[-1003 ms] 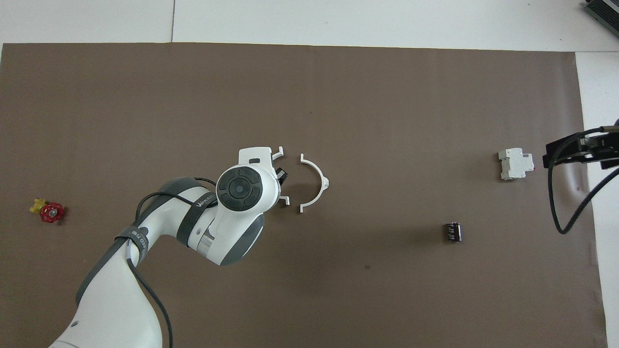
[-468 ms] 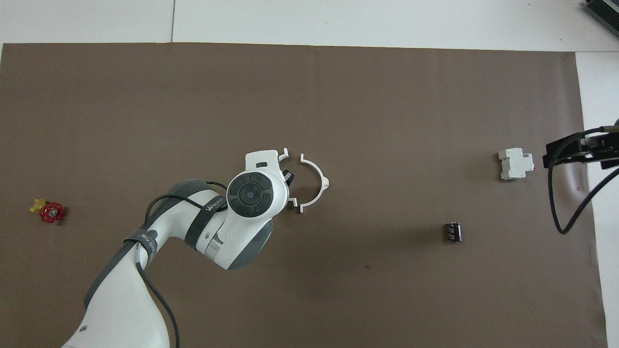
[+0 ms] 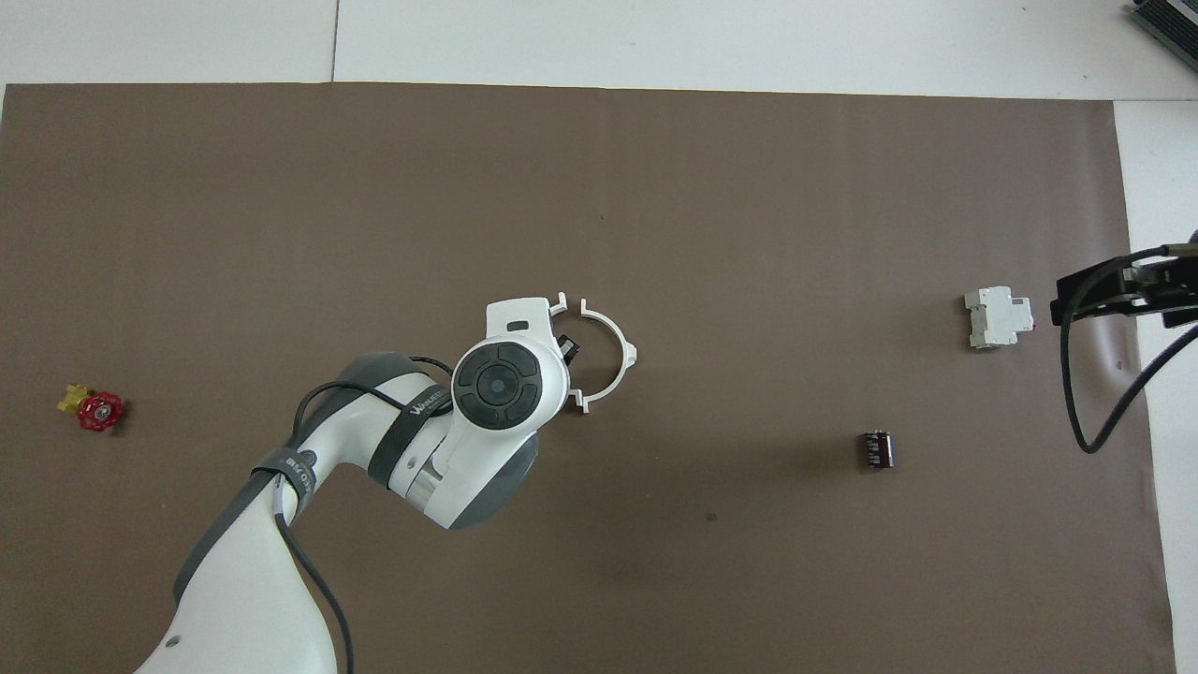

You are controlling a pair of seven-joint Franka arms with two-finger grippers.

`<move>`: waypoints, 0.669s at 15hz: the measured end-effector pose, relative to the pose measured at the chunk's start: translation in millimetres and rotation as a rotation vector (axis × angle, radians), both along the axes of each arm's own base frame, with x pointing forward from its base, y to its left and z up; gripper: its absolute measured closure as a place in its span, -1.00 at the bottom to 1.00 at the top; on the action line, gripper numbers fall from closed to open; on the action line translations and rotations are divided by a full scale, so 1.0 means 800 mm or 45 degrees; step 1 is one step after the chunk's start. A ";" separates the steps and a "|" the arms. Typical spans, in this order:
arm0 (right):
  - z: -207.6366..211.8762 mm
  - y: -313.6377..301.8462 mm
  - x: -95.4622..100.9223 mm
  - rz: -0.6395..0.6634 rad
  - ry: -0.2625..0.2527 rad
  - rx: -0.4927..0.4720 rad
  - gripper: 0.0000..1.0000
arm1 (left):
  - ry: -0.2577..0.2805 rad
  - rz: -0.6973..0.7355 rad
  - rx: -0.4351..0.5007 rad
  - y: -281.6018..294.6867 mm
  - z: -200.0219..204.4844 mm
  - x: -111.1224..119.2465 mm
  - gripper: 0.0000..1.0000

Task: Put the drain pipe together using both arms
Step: 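Press the held half-ring onto the centre half-ring with the left gripper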

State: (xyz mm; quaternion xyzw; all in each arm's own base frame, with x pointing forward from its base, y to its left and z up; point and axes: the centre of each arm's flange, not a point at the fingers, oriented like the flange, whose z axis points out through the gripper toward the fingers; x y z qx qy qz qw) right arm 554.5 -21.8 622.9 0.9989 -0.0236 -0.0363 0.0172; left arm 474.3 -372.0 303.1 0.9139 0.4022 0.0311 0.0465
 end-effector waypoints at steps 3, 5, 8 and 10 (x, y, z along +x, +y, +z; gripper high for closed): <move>0.000 0.000 0.000 0.000 0.000 0.000 -1.00 | -0.005 -0.009 0.007 0.000 0.000 0.000 0.86; 0.000 0.000 0.000 0.000 0.000 0.000 -1.00 | -0.009 -0.016 0.014 0.000 -0.001 0.000 0.86; 0.000 0.000 0.000 0.000 0.000 0.000 -1.00 | -0.024 -0.052 0.047 0.002 -0.005 -0.002 0.86; 0.000 0.000 0.000 0.000 0.000 0.000 -1.00 | -0.031 -0.065 0.059 0.002 -0.006 -0.003 0.86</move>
